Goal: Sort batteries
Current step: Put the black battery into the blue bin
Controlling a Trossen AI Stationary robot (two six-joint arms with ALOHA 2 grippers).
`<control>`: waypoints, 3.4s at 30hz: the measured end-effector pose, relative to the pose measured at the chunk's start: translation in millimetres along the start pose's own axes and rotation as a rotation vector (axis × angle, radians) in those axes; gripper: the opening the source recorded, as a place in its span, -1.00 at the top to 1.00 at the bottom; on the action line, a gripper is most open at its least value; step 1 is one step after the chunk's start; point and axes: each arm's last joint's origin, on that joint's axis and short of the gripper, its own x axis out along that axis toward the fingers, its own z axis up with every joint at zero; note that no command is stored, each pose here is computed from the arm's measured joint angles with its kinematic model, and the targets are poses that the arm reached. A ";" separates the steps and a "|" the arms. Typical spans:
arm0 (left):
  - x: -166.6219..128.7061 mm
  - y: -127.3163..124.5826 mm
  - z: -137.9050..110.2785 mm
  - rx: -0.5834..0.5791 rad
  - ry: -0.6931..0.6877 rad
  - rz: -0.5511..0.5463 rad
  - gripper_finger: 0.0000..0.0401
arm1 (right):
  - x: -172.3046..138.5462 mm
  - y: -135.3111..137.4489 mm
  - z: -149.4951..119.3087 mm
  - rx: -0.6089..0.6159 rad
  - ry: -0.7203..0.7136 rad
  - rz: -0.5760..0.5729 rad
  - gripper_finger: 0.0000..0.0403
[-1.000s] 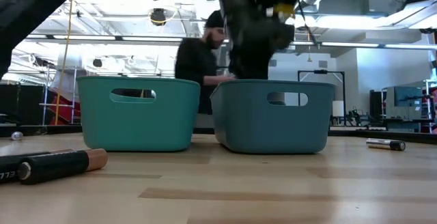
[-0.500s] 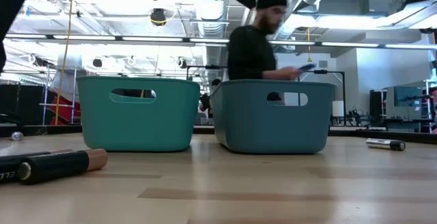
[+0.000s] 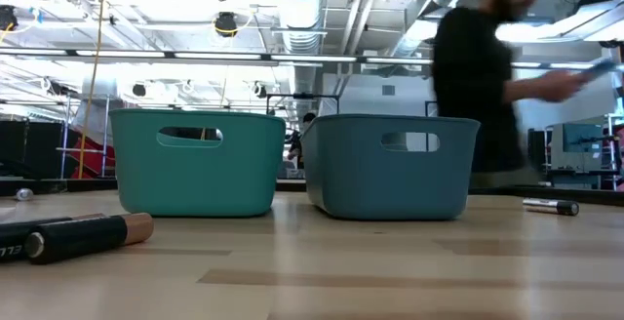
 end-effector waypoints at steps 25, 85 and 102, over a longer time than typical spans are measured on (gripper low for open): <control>-21.4 -26.4 -66.4 -0.247 -0.094 -0.010 0.20 | 43.7 -27.0 13.8 -0.102 0.131 0.009 0.43; -21.4 57.4 -133.4 -0.110 0.072 0.227 0.20 | 1.0 -34.0 284.2 0.018 -0.077 0.067 0.88; -23.2 83.1 -129.6 0.002 0.082 0.252 0.20 | -12.9 -33.8 284.5 0.054 -0.136 0.100 0.35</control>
